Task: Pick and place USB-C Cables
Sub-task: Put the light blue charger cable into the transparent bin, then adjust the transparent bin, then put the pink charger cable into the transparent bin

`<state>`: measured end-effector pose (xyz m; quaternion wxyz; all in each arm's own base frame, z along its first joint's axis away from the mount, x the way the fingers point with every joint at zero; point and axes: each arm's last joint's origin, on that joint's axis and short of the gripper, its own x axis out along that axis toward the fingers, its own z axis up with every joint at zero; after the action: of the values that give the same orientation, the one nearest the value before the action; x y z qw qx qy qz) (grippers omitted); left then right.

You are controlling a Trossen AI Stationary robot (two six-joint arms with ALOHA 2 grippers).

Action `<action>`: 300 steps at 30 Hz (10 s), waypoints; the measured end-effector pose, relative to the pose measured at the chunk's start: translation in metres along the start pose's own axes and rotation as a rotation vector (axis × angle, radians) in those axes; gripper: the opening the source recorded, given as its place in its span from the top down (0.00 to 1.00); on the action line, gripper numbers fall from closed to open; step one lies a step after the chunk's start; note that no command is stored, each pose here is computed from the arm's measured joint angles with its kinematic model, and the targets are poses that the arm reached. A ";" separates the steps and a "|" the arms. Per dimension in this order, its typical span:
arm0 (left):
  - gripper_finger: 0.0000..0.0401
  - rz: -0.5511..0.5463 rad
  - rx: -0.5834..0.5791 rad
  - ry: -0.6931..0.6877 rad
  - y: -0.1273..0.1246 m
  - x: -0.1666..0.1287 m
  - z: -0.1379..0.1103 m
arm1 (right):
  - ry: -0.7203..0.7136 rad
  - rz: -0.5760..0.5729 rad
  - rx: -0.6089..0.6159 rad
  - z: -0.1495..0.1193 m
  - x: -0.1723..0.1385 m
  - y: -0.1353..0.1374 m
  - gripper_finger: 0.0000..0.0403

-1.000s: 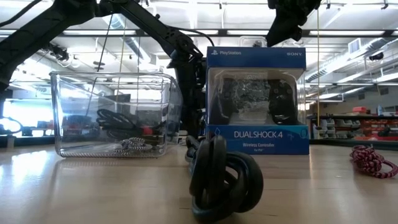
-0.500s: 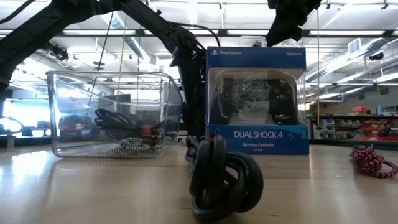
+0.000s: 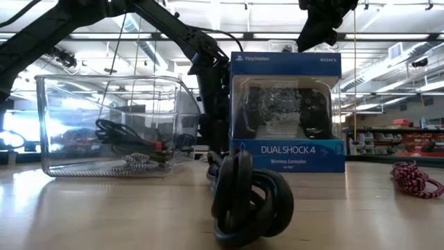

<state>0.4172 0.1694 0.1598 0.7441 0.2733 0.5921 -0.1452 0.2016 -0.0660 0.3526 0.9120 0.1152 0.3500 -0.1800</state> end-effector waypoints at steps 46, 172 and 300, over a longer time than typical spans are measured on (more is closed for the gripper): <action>0.70 -0.080 -0.317 0.157 0.021 0.026 -0.065 | 0.004 0.038 -0.010 0.000 0.000 0.004 0.68; 0.83 -0.302 -0.603 0.055 -0.140 -0.116 -0.014 | 0.054 0.103 -0.062 -0.016 -0.006 0.051 0.68; 0.56 0.028 -0.319 -0.499 -0.346 -0.169 0.107 | 0.722 0.256 -0.856 -0.174 0.121 0.207 0.56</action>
<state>0.2729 -0.1902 0.2568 0.9022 0.1168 0.4023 -0.1028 0.2658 0.1503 0.1613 0.7147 -0.1689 0.6641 0.1403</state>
